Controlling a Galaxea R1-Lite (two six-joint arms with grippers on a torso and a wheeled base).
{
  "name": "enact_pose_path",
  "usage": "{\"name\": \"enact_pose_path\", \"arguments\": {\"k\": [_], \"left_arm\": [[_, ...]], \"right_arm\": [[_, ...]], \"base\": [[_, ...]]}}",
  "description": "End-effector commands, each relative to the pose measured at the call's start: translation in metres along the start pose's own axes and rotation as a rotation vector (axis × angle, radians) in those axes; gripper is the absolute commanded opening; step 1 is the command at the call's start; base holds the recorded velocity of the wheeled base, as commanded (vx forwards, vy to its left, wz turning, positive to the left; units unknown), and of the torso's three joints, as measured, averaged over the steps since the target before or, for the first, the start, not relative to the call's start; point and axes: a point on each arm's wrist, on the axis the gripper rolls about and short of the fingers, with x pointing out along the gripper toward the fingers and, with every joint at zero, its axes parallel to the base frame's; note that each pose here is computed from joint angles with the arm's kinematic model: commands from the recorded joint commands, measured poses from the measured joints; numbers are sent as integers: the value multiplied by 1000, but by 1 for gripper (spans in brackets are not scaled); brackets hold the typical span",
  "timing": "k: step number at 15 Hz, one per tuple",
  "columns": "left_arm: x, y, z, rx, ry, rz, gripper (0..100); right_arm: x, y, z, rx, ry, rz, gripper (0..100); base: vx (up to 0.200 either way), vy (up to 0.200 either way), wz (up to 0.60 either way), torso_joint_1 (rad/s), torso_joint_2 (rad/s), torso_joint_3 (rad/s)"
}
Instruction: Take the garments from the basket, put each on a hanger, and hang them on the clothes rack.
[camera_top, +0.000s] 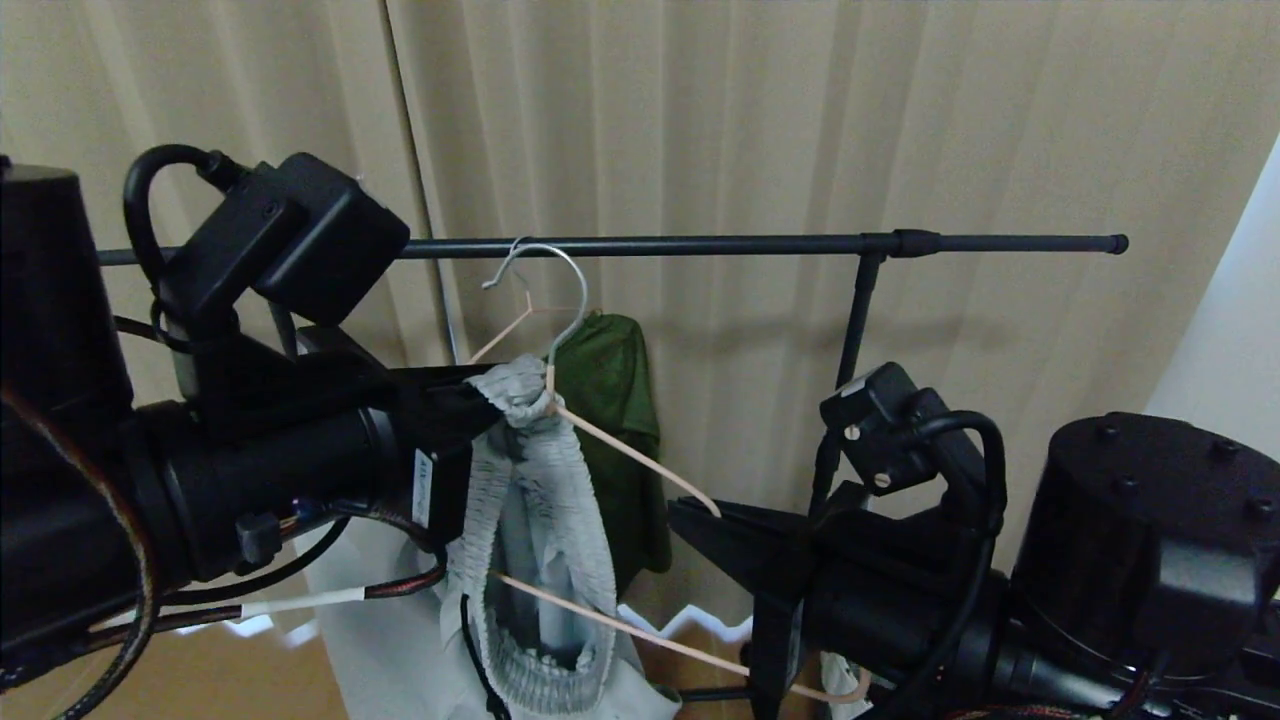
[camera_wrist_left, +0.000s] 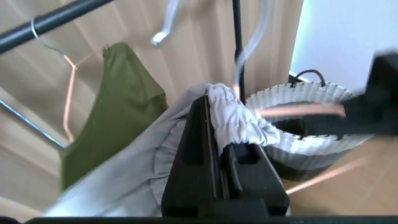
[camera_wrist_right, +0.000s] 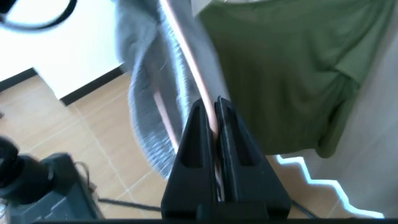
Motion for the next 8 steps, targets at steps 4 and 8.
{"name": "enact_pose_path", "arguments": {"k": [4,8], "left_arm": [[-6,-2,-12,18,25,-10,0],[-5,-8,-20,24,10,-26,0]], "right_arm": [[-24,-4,20,-8,-79,4,0],[-25,-7,22,-6,-93,-3,0]], "base": [[0,0,0,0,0,0],[0,0,0,0,0,0]]}}
